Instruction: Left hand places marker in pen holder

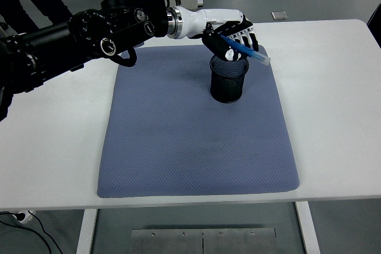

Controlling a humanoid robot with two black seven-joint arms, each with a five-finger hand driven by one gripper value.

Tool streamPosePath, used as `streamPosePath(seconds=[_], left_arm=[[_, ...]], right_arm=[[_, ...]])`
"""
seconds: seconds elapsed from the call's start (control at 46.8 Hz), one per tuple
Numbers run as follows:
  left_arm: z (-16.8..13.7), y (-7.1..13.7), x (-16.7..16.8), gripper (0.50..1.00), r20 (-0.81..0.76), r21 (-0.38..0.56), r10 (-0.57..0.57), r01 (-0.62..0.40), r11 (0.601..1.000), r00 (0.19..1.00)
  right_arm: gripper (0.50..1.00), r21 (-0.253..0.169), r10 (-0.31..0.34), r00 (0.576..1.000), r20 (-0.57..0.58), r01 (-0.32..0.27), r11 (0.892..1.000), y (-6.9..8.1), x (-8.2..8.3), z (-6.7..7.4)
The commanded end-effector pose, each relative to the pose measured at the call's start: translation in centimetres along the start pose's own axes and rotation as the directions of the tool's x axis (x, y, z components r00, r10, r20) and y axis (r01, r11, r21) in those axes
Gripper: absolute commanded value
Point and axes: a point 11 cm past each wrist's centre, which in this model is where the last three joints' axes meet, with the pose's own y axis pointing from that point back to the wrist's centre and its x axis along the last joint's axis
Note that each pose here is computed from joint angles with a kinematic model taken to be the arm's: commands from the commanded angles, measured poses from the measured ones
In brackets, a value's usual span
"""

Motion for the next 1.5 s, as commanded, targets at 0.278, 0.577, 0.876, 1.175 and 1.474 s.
streamPosePath(seconds=[0.278,0.577,0.876,1.175,1.474], left_arm=[[-2.5,-0.1,-1.1,0.522,-0.212,-0.030,0.066,-0.074,0.997,0.975],[-4.2,0.2,-1.3,0.522,-0.376,-0.055,0.131,-0.163,0.985,0.917],[-5.7,0.4,-2.0,0.522,-0.485,-0.050,0.187,-0.240,0.969,0.854],[-6.8,0.7,-2.3,0.522,-0.574,-0.045,0.234,-0.316,0.948,0.784],[-7.1,0.8,-2.1,0.522,-0.592,-0.033,0.265,-0.352,0.936,0.761]], right_arm=[[1.000,0.001,0.000,1.000,0.001,0.000,1.000,0.0,0.0,0.0],[1.000,0.001,0.000,1.000,-0.001,0.000,1.000,0.0,0.0,0.0],[1.000,0.001,0.000,1.000,-0.001,0.000,1.000,0.0,0.0,0.0],[1.000,-0.001,-0.001,1.000,-0.001,0.001,1.000,0.0,0.0,0.0],[1.000,0.000,0.000,1.000,0.001,0.000,1.000,0.0,0.0,0.0]])
